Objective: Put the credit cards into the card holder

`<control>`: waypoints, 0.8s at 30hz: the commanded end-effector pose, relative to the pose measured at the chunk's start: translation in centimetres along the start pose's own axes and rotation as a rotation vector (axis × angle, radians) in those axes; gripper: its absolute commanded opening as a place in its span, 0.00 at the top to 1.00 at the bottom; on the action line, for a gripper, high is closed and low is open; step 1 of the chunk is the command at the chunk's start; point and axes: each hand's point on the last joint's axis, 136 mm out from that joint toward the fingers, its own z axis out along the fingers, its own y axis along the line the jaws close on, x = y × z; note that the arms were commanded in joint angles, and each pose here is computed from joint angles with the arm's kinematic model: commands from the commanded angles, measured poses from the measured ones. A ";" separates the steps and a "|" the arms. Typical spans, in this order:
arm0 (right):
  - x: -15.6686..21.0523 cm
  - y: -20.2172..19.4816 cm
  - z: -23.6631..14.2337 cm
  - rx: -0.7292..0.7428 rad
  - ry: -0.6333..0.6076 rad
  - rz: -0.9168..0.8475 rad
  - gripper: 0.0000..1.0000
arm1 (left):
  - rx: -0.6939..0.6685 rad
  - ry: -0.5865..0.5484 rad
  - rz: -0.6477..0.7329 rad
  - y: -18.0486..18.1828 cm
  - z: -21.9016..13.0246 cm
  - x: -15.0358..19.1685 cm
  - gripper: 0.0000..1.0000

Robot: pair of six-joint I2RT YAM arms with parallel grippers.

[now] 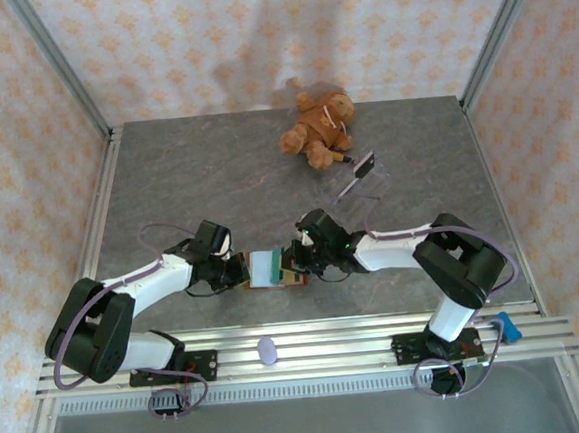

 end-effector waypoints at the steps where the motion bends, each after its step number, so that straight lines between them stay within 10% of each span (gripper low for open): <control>1: 0.3 -0.3 -0.1 -0.027 0.006 0.039 1.00 | -0.063 0.023 -0.035 2.2 0.8 1.0 1.00; 24: 1.9 -2.0 1.6 -0.101 0.115 -0.014 0.83 | -0.088 0.033 -0.014 2.5 0.9 1.0 1.00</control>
